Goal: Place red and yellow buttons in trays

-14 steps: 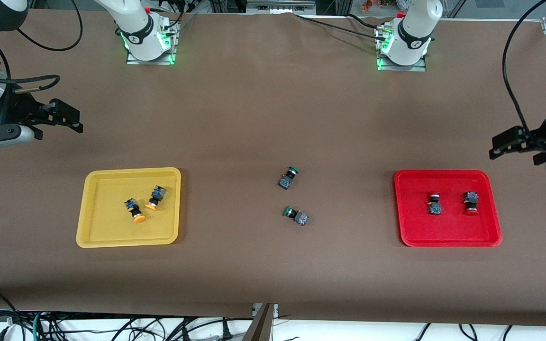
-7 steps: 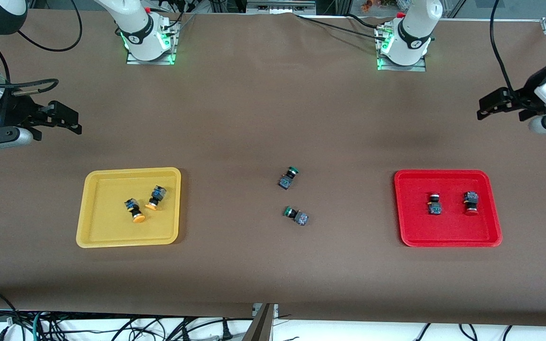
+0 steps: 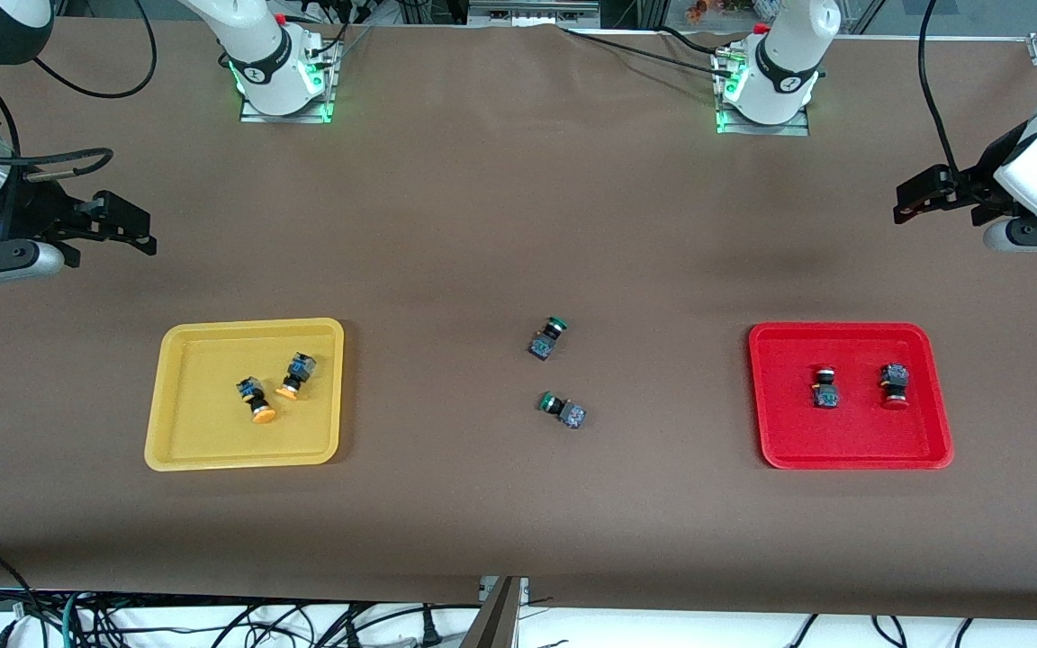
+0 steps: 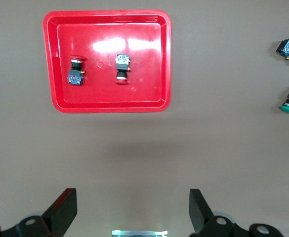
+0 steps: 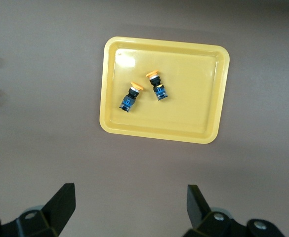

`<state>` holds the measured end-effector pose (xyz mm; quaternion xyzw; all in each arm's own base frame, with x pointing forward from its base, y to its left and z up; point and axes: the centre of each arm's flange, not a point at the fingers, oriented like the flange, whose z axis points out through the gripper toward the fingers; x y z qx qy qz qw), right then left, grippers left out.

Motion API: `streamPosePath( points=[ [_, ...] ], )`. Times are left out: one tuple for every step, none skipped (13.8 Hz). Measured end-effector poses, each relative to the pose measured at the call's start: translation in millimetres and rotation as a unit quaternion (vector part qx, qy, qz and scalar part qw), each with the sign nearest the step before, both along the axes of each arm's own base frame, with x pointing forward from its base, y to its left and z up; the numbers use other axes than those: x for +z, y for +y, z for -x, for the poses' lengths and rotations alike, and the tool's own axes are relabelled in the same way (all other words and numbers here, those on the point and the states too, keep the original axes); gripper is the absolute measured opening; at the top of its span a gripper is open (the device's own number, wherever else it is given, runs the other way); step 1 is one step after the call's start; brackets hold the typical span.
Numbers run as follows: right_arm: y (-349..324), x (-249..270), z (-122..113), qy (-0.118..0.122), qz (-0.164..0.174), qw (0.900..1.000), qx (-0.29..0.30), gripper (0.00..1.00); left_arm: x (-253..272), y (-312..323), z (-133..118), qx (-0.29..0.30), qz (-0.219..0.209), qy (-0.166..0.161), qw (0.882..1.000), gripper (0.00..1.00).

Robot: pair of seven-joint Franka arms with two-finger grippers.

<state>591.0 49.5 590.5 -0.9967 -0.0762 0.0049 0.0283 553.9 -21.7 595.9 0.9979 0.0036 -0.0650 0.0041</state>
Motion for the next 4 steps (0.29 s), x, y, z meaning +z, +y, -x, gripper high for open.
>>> streamPosePath(
  points=[
    [0.0,0.0,0.0,0.0,0.0,1.0,0.0,1.0,-0.5,0.1,-1.6,0.0,0.0,0.0,1.0,1.0],
    [0.0,0.0,0.0,0.0,0.0,1.0,0.0,1.0,-0.9,0.5,-2.7,0.001,0.0,0.0,1.0,1.0],
    [0.0,0.0,0.0,0.0,0.0,1.0,0.0,1.0,-1.7,1.5,-3.6,0.002,0.0,0.0,1.0,1.0],
    [0.0,0.0,0.0,0.0,0.0,1.0,0.0,1.0,-2.6,2.8,-4.2,0.003,0.0,0.001,1.0,1.0]
  ],
)
